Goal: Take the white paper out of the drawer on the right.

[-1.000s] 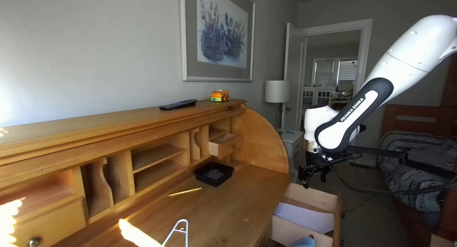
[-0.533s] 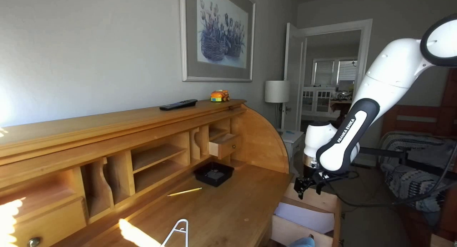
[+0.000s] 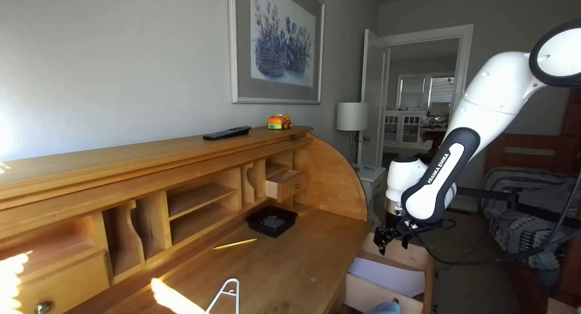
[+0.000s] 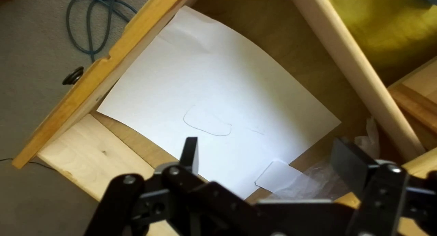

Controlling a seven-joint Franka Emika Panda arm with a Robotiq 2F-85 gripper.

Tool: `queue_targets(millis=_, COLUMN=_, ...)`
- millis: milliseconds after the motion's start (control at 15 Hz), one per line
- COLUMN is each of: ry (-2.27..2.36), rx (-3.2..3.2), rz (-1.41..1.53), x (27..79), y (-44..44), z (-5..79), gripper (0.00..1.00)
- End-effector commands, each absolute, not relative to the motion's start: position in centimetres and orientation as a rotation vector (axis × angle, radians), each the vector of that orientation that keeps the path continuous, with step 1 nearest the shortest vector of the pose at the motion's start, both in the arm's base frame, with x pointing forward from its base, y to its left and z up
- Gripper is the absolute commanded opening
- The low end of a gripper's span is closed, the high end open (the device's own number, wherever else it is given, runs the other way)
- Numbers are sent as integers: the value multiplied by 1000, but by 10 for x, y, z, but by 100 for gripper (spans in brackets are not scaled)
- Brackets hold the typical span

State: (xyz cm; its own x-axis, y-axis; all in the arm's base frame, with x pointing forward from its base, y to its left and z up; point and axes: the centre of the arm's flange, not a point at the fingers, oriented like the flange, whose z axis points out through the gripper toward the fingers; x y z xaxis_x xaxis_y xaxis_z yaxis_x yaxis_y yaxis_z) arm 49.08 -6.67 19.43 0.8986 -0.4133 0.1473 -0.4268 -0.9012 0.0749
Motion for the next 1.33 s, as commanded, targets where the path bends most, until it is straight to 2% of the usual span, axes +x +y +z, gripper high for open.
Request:
queue_targets(millis=0, ry=-674, rx=2973, rz=256, x=501, y=-70, z=170, gripper=100)
queue_targets(millis=267, ry=-679, rx=2980, rz=327, x=517, y=-68, z=133, gripper=100)
queue_targets(millis=1267, ry=-859, rx=2979, rz=198, x=568, y=-70, z=21, gripper=100)
